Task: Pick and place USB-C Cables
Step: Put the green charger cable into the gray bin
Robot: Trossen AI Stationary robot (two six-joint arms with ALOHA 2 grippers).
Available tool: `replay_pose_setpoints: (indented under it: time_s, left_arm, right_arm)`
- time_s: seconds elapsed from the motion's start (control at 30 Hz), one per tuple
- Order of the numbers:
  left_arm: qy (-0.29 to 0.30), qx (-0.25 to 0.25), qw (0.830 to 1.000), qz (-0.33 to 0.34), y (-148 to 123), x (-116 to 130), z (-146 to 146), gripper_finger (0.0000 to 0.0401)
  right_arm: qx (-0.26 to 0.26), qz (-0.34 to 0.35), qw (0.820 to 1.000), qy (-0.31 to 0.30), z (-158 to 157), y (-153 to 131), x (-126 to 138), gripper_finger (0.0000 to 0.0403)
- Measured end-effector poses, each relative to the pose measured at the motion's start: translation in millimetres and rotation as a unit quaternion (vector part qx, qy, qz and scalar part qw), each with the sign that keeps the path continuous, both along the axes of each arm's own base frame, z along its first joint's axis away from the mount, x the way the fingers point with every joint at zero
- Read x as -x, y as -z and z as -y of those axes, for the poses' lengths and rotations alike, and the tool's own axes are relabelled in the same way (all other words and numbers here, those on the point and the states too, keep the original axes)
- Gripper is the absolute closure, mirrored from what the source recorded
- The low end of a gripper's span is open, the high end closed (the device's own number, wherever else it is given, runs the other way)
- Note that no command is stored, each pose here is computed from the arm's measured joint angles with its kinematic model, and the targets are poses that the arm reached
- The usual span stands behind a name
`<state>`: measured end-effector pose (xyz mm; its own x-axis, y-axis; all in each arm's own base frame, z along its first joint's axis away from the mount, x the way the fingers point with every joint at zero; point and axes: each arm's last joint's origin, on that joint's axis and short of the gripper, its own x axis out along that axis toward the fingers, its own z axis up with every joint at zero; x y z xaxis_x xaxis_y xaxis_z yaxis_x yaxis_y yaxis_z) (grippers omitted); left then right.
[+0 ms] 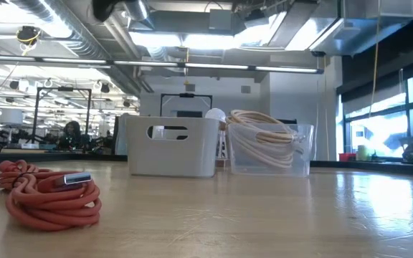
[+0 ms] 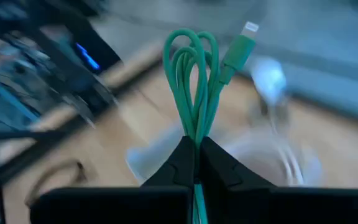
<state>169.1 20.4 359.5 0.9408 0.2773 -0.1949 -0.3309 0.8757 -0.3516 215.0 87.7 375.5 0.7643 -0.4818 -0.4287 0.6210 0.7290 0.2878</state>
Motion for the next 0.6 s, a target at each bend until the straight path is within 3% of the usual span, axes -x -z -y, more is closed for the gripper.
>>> replay_pose_setpoints:
  time_s: [0.1, 0.27, 0.43, 0.6]
  left_arm:
    - [0.062, -0.02, 0.996, 0.067, -10.2, -17.0, 1.9, 0.0276]
    - [0.144, -0.042, 0.975, 0.165, -20.1, -46.8, 4.2, 0.0276]
    - [0.17, -0.047, 0.966, 0.188, -12.7, -72.0, 3.6, 0.0278]
    - [0.173, -0.034, 0.967, 0.185, -4.3, -86.2, 2.5, 0.0278]
  right_arm:
    - [0.065, 0.054, 0.996, -0.04, -1.1, -23.3, -13.2, 0.0396]
    - [0.128, 0.144, 0.977, -0.095, 2.5, -51.8, -31.8, 0.0396]
    - [0.153, 0.218, 0.953, -0.142, 6.7, -63.0, -51.4, 0.0396]
    - [0.151, 0.22, 0.947, -0.177, 10.9, -50.7, -75.9, 0.0395]
